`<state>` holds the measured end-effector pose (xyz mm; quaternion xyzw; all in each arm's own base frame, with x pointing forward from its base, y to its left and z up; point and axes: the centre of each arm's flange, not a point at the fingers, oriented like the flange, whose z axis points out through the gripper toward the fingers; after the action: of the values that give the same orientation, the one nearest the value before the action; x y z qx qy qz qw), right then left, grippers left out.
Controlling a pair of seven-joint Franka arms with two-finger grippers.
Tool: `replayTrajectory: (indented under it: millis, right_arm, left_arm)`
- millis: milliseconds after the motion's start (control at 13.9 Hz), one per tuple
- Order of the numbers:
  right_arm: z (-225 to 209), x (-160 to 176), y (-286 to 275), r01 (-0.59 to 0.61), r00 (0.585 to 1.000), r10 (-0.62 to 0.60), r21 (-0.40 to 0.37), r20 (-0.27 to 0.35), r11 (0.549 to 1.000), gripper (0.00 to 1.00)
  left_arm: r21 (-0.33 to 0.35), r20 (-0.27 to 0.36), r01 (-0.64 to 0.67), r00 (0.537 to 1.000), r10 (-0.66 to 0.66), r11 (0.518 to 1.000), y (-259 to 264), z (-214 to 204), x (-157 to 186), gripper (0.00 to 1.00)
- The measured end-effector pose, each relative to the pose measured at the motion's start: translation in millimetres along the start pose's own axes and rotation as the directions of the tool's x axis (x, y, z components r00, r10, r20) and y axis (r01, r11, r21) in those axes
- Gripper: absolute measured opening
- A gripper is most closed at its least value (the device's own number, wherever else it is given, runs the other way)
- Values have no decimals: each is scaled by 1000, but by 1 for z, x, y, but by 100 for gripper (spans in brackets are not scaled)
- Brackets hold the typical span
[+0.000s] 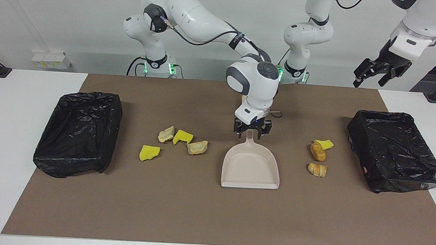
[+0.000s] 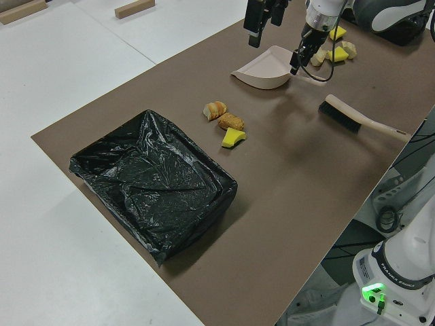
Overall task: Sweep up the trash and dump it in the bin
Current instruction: 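Grasp the beige dustpan handle with the right gripper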
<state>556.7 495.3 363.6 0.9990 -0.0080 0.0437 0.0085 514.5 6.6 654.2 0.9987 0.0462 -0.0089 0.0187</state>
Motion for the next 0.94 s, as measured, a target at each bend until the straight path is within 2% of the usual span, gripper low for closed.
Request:
replayTrajectory:
  millis: [360, 432, 575, 935]
  right_arm:
    - [13, -9, -5, 15, 1000, -15, 12, 3, 1000, 59]
    - [12, -12, -8, 20, 1000, -20, 15, 6, 1000, 53]
    - [12, -15, -11, 26, 1000, -26, 18, 10, 999, 32]
    - [3, -14, -9, 38, 999, -38, 25, 1, 999, 32]
  left_arm:
    - [0, 2, 0, 1000, 0, 1000, 0, 0, 0, 100]
    - [0, 5, 0, 1000, 0, 1000, 0, 0, -1, 100]
    - [1, 14, -1, 1000, 1, 1000, 1, 1, -2, 100]
    - [4, 37, -13, 999, 13, 1000, 7, 3, -5, 100]
